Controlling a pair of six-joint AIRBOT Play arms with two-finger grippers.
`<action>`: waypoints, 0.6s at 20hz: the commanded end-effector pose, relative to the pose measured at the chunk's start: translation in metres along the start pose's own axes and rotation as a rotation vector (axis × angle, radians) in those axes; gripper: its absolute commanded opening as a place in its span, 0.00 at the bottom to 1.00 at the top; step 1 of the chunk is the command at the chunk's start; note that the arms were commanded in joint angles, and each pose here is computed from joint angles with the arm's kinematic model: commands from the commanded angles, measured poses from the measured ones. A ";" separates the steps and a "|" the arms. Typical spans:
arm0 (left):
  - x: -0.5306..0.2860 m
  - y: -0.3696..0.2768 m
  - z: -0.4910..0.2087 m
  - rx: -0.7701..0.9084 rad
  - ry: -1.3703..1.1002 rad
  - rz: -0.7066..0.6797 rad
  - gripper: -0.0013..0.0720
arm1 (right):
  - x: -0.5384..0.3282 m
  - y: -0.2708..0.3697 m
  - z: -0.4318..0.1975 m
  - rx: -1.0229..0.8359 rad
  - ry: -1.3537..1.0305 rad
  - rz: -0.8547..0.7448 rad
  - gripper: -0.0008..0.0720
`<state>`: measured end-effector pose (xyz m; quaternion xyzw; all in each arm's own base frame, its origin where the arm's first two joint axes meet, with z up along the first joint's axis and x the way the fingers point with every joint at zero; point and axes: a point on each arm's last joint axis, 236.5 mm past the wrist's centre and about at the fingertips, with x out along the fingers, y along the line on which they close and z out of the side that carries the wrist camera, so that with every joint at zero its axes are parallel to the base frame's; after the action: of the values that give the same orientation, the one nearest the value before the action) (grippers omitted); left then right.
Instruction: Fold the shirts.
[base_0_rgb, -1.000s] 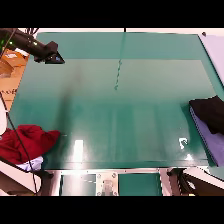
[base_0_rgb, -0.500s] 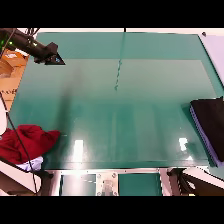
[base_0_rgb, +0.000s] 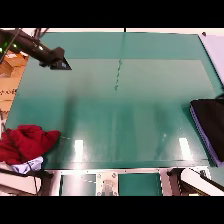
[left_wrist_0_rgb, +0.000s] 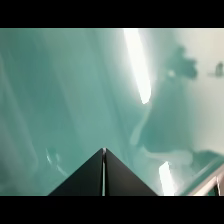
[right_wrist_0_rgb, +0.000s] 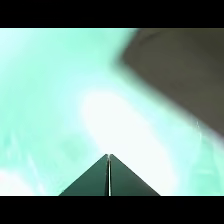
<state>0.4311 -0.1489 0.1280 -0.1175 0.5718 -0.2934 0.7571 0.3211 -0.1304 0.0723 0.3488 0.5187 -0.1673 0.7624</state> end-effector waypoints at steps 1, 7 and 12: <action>0.020 -0.010 -0.061 -0.005 0.072 0.047 0.06 | 0.031 0.063 -0.082 -0.299 0.094 0.072 0.04; 0.036 -0.010 -0.193 -0.116 0.134 0.062 0.06 | 0.058 0.078 -0.192 -0.536 0.192 0.122 0.04; 0.039 -0.007 -0.217 -0.160 0.165 0.072 0.06 | 0.058 0.083 -0.206 -0.581 0.221 0.130 0.04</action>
<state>0.2473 -0.1468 0.0416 -0.1254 0.6489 -0.2419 0.7104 0.2625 0.0693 0.0078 0.1762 0.5992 0.0611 0.7786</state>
